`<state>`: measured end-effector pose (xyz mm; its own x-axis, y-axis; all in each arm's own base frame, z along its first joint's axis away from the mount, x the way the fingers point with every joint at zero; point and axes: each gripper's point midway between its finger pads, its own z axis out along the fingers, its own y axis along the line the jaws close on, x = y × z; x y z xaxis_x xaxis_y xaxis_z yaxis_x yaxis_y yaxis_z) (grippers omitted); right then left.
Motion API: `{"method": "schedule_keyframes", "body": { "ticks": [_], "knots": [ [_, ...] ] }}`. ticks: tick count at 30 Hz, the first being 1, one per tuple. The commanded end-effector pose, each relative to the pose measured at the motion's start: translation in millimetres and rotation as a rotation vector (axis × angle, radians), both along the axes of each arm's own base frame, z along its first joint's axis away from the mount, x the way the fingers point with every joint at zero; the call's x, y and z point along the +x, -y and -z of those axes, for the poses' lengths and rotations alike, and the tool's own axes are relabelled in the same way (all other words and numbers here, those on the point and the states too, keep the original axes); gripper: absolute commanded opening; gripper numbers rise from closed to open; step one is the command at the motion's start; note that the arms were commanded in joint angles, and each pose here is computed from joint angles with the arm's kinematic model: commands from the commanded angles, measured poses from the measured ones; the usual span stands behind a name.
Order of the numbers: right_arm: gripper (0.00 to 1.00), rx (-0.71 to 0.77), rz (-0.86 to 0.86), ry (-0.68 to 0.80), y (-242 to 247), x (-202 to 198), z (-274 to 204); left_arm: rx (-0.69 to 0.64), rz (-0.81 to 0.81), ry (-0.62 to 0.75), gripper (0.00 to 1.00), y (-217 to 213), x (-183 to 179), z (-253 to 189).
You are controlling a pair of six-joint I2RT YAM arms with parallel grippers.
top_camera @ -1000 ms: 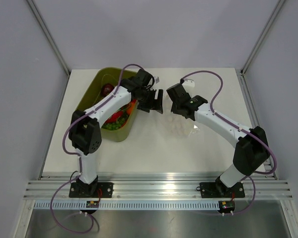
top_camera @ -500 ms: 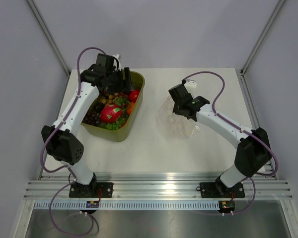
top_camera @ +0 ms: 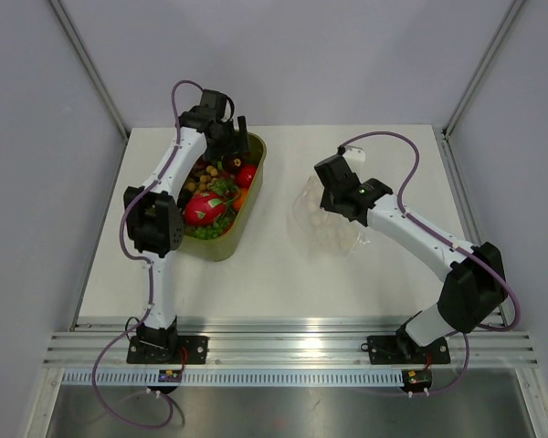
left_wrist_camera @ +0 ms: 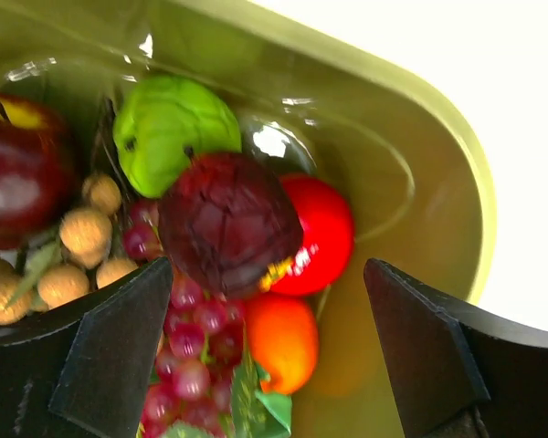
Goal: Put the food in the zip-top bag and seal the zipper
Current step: Pick up the fake fruit from the bin, then place the fake fruit in the zipper food storage bag.
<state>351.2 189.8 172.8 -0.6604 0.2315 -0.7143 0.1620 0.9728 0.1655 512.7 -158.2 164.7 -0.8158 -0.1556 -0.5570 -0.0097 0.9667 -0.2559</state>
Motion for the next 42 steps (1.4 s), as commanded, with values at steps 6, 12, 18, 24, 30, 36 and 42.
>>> {"method": "schedule_keyframes", "body": {
  "ticks": [6,12,18,24,30,36,42],
  "knots": [
    [0.0,0.016,0.001,0.025,-0.6,3.8,-15.0,0.076,-0.055,0.008,0.88,-18.8,19.8,19.3],
    [0.0,0.013,0.002,0.026,-1.0,5.3,-15.2,0.076,-0.038,-0.004,0.72,-17.5,17.9,27.1],
    [0.0,0.015,0.003,0.027,-0.8,4.8,-16.9,0.066,-0.039,0.052,0.42,-19.7,11.7,-4.0],
    [0.0,0.015,0.004,0.033,1.0,3.3,-19.3,0.02,-0.035,0.157,0.15,-22.0,-11.9,-61.4],
    [0.0,0.049,-0.013,0.042,-8.4,9.0,-24.5,-0.143,0.091,0.217,0.06,0.4,-61.0,-105.5],
    [0.0,0.133,-0.074,0.04,-43.7,28.7,-29.7,-0.392,0.285,0.173,0.02,44.9,-108.9,-116.1],
    [0.0,0.19,-0.106,0.044,-66.0,36.9,-37.9,-0.542,0.459,0.13,0.02,95.6,-146.3,-120.9]
  ]
}}
